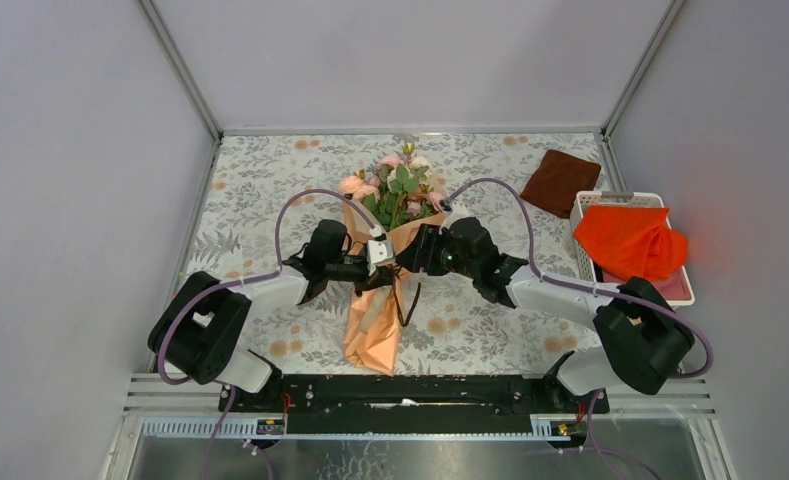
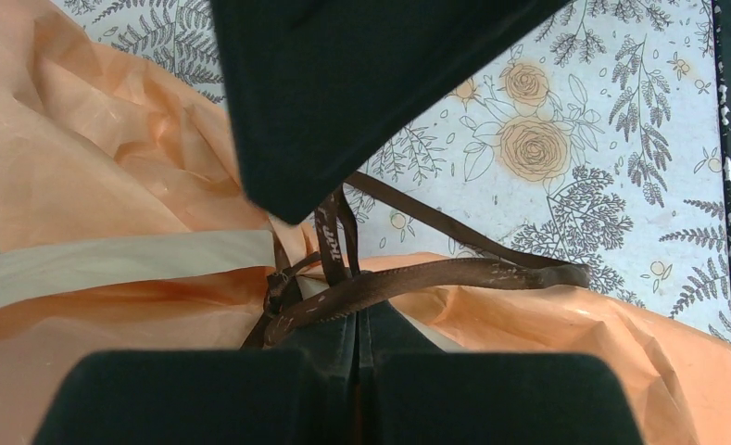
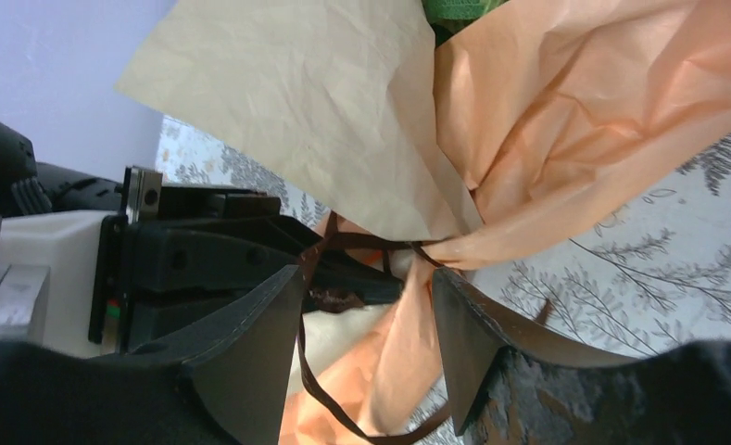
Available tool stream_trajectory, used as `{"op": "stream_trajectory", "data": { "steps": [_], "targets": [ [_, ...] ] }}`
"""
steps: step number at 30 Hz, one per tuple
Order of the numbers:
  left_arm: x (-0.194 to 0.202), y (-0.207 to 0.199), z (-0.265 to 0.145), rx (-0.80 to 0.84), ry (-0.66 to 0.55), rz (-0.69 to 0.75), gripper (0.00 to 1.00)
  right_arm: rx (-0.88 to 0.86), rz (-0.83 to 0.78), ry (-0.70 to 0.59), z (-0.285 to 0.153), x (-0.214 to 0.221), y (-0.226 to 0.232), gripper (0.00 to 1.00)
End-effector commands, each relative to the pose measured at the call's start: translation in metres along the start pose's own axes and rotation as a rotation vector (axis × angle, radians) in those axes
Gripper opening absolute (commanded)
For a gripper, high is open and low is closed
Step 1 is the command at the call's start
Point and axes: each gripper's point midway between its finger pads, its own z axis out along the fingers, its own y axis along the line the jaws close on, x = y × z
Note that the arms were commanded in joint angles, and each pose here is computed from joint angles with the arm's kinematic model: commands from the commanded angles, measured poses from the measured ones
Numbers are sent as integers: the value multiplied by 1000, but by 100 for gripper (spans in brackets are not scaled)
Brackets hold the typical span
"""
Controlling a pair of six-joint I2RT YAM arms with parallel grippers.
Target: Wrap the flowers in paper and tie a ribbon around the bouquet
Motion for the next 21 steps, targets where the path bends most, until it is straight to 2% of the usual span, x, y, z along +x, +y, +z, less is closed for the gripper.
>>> {"op": "stream_trajectory", "data": {
  "steps": [1,4,7,9,13,17,19,21],
  "targets": [
    [-14,13,2,-32,-30,42,0,-102,81,-47,12,-11,26,62],
    [-15,13,2,-32,-30,43,0,-114,93,-33,16,-6,27,60],
    [-15,14,2,-32,-29,40,0,-128,104,-13,17,-1,29,55],
    [-14,14,3,-31,-28,39,0,-137,113,4,17,2,31,48],
    [-15,15,2,-36,-29,39,0,-138,126,21,13,8,30,23],
    [-16,15,2,-37,-30,39,0,-129,121,23,9,10,27,6],
    [-16,15,2,-38,-30,40,0,-126,112,19,8,10,26,0],
    [-17,15,2,-36,-32,42,0,-124,102,13,8,9,25,0]
  ]
}}
